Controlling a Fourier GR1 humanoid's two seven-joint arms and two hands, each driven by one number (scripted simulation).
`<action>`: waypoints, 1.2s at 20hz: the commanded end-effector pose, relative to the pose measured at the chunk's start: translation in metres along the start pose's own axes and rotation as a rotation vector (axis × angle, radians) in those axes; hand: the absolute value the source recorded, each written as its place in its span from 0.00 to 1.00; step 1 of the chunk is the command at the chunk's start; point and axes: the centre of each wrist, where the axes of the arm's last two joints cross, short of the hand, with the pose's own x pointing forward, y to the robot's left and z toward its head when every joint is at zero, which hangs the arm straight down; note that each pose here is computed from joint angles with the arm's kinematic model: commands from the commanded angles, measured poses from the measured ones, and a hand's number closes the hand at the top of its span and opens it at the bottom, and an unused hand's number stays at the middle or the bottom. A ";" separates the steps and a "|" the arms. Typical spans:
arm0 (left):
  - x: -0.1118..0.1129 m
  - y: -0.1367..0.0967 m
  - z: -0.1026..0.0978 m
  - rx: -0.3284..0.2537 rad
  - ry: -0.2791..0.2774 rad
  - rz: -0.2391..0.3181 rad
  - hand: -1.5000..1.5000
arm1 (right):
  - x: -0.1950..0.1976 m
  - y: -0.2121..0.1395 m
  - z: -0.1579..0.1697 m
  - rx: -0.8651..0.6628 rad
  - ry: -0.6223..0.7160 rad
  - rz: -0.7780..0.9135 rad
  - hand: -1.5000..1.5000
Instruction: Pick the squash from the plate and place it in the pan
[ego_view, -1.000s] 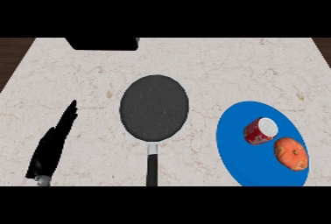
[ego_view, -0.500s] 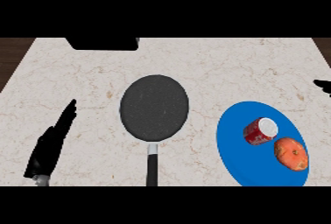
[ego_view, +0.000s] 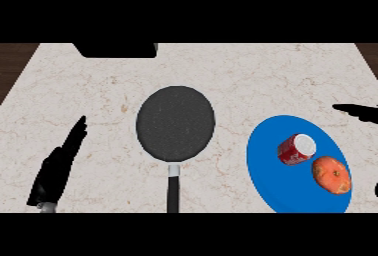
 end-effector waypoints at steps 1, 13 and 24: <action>-0.006 -0.015 0.003 -0.002 0.002 -0.014 0.50 | 0.019 0.007 -0.006 0.055 0.061 0.062 0.00; 0.002 0.012 -0.015 0.016 -0.008 -0.007 0.50 | 0.034 0.046 -0.025 0.111 0.140 0.135 0.00; -0.012 -0.011 0.017 0.009 -0.001 0.001 0.50 | 0.008 0.058 -0.041 0.151 0.206 0.155 0.00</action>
